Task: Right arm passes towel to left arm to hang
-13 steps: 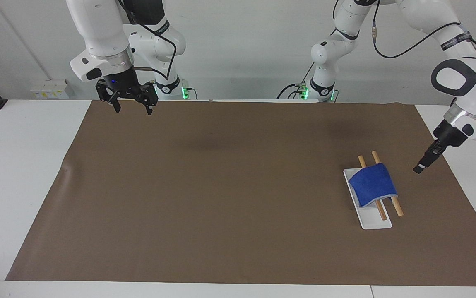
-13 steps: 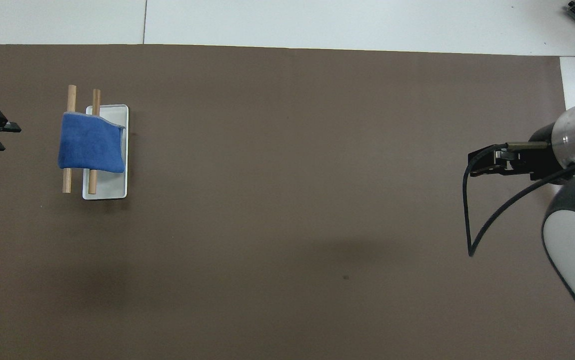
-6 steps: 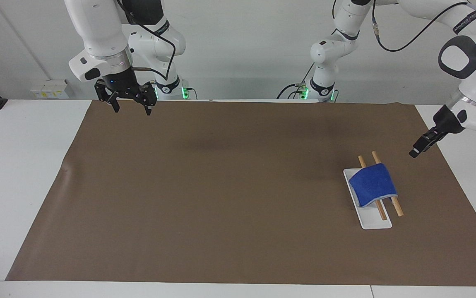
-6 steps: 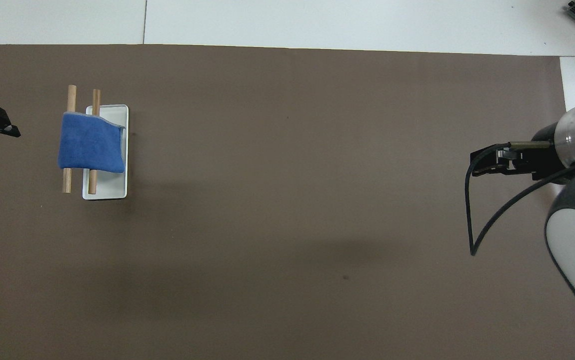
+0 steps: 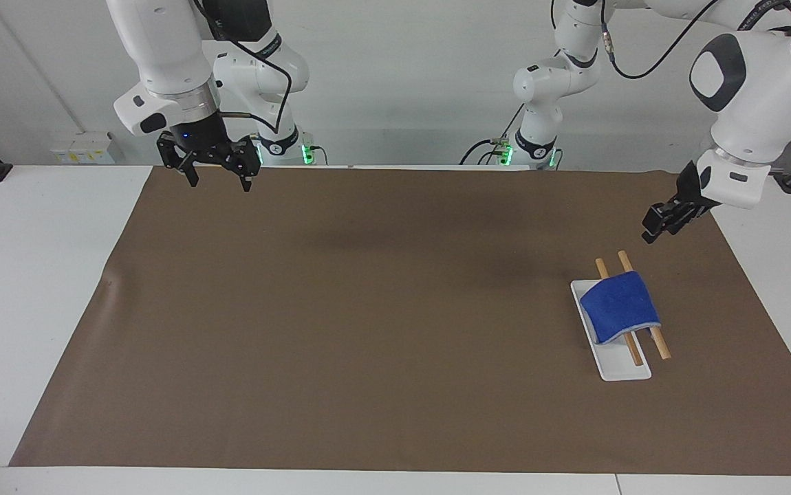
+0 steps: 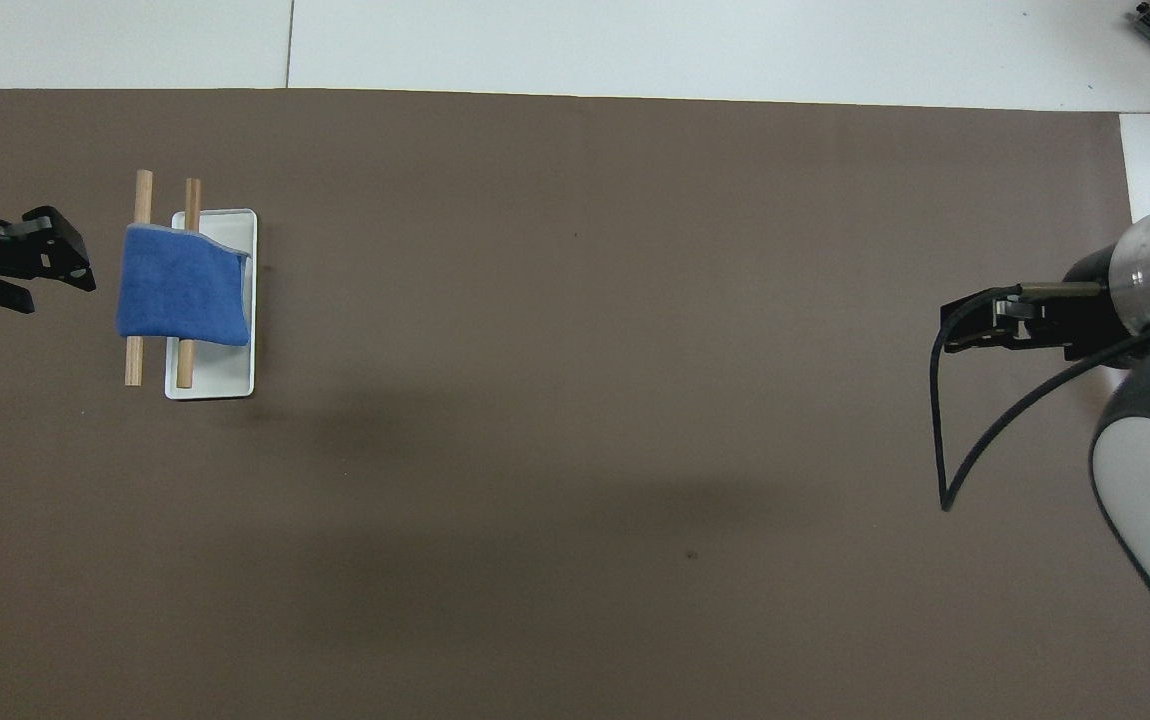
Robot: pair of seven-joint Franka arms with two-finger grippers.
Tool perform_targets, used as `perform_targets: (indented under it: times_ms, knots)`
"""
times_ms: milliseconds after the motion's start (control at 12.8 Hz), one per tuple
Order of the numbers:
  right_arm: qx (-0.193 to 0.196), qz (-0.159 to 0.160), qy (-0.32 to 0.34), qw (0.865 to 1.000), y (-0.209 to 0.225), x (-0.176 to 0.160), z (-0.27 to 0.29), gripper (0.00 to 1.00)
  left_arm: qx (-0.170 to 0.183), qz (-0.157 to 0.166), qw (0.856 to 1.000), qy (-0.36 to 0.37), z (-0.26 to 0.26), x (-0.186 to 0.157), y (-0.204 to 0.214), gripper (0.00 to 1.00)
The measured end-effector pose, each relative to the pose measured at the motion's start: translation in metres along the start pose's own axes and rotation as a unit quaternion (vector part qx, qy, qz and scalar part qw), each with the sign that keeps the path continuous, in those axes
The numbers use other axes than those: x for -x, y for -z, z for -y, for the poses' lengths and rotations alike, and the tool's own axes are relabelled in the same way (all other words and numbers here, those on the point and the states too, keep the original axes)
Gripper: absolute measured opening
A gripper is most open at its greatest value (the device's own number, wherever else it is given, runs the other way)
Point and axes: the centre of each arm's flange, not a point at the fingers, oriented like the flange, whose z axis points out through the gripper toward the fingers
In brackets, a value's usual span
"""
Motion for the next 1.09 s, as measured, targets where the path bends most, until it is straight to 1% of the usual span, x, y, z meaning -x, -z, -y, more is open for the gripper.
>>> perform_targets:
  times_ms: [312,857,1091]
  knots:
    - [0.0,0.0,0.0,1.0,0.0,0.0,0.0,1.0,-0.006,0.005,1.0,-0.007,-0.012,0.011,0.005,0.57]
    - [0.0,0.0,-0.004,1.0,0.0,-0.001,-0.004,1.0,-0.029,0.011,0.999,0.009,-0.005,0.01,0.003,0.57]
    - [0.0,0.001,-0.012,1.0,-0.001,-0.002,-0.013,1.0,-0.032,0.019,0.999,0.009,-0.003,0.014,0.018,0.56]
